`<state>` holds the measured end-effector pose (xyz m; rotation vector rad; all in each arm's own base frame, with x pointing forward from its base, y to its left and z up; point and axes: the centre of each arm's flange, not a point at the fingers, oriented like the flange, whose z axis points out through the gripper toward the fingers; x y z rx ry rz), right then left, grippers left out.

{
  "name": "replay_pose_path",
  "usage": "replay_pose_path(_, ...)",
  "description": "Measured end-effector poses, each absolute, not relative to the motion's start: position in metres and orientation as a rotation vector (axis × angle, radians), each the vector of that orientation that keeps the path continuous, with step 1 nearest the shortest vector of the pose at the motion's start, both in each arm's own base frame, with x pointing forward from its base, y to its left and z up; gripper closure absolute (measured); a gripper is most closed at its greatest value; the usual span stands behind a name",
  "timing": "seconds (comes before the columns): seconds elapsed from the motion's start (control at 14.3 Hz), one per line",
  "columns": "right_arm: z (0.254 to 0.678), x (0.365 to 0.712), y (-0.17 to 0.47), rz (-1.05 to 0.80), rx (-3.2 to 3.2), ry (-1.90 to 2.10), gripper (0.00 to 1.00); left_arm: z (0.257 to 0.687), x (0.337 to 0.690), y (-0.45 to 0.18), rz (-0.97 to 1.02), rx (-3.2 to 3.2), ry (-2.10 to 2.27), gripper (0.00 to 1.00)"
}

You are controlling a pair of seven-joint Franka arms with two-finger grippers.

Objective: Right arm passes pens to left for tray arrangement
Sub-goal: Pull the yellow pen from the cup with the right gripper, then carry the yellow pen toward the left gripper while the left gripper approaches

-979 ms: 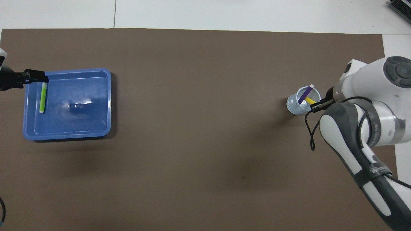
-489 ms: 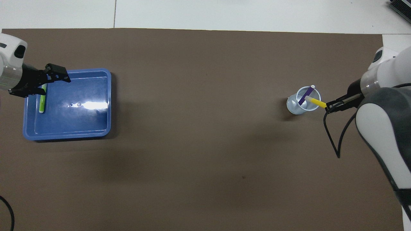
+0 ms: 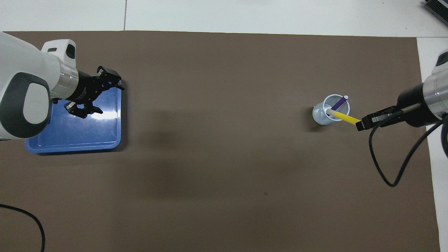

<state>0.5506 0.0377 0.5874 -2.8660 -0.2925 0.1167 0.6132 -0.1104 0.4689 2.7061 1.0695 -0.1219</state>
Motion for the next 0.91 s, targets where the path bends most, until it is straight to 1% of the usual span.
replay_pose_path(0.21, 0.588, 0.549, 0.065, 0.153, -2.810, -0.107, 0.81, 0.472, 0.603, -0.155, -0.223, 2.566, 1.255, 0.00)
replay_pose_path(0.56, 0.588, 0.544, 0.150, 0.203, -2.681, 0.214, 0.81, 0.480, 0.572, -0.251, -0.374, 2.421, 1.416, 0.00)
replay_pose_path(0.7, 0.583, 0.542, 0.184, 0.201, -2.654, 0.307, 0.81, 0.486, 0.559, -0.288, -0.400, 2.344, 1.478, 0.00)
replay_pose_path(0.91, 0.576, 0.537, 0.221, 0.192, -2.637, 0.393, 0.81, 0.499, 0.545, -0.324, -0.417, 2.227, 1.577, 0.00)
